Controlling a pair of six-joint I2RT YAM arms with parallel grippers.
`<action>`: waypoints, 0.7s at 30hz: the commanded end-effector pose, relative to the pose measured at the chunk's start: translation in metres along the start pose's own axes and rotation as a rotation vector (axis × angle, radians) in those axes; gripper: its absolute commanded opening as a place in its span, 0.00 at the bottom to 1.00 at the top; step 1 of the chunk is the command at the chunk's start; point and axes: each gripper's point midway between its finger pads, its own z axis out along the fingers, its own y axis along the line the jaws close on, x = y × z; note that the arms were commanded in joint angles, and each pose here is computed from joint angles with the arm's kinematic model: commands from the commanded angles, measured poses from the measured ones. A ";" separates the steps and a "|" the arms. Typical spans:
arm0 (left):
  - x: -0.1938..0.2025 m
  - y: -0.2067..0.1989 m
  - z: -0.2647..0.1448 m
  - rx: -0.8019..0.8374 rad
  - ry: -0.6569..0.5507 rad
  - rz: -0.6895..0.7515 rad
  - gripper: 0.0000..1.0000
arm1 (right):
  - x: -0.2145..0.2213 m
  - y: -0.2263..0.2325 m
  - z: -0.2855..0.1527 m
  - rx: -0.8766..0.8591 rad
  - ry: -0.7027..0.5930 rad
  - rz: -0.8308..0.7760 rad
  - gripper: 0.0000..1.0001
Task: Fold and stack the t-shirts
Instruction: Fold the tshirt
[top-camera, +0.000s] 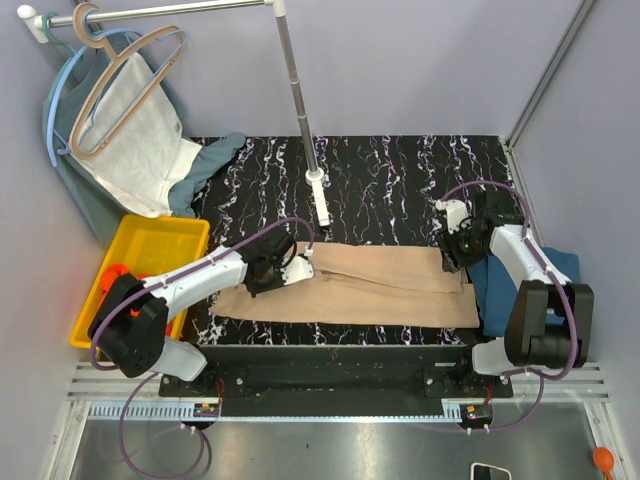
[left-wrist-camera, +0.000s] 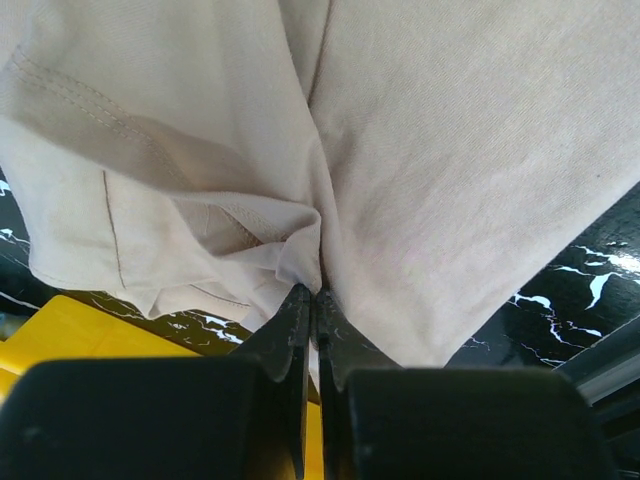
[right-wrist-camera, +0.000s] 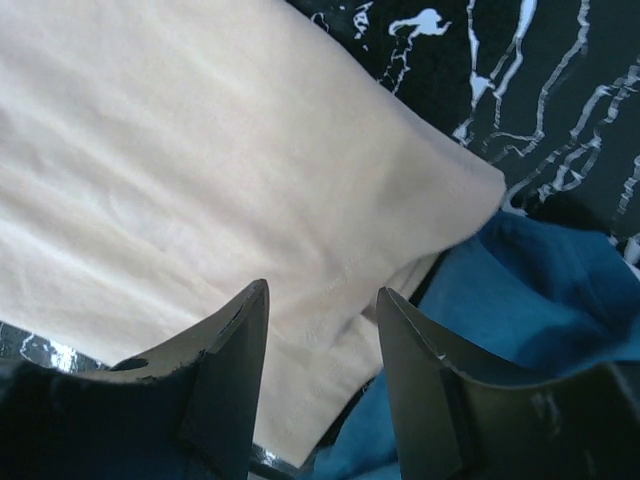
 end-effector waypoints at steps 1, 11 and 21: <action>0.011 0.003 -0.006 -0.034 0.047 0.017 0.04 | -0.021 -0.008 0.015 -0.023 -0.051 0.016 0.56; 0.020 0.002 -0.017 -0.057 0.069 0.018 0.07 | -0.035 -0.023 0.043 -0.040 -0.036 0.025 0.54; 0.006 -0.026 -0.042 0.067 -0.061 0.068 0.14 | -0.031 -0.026 0.042 -0.016 -0.028 0.010 0.53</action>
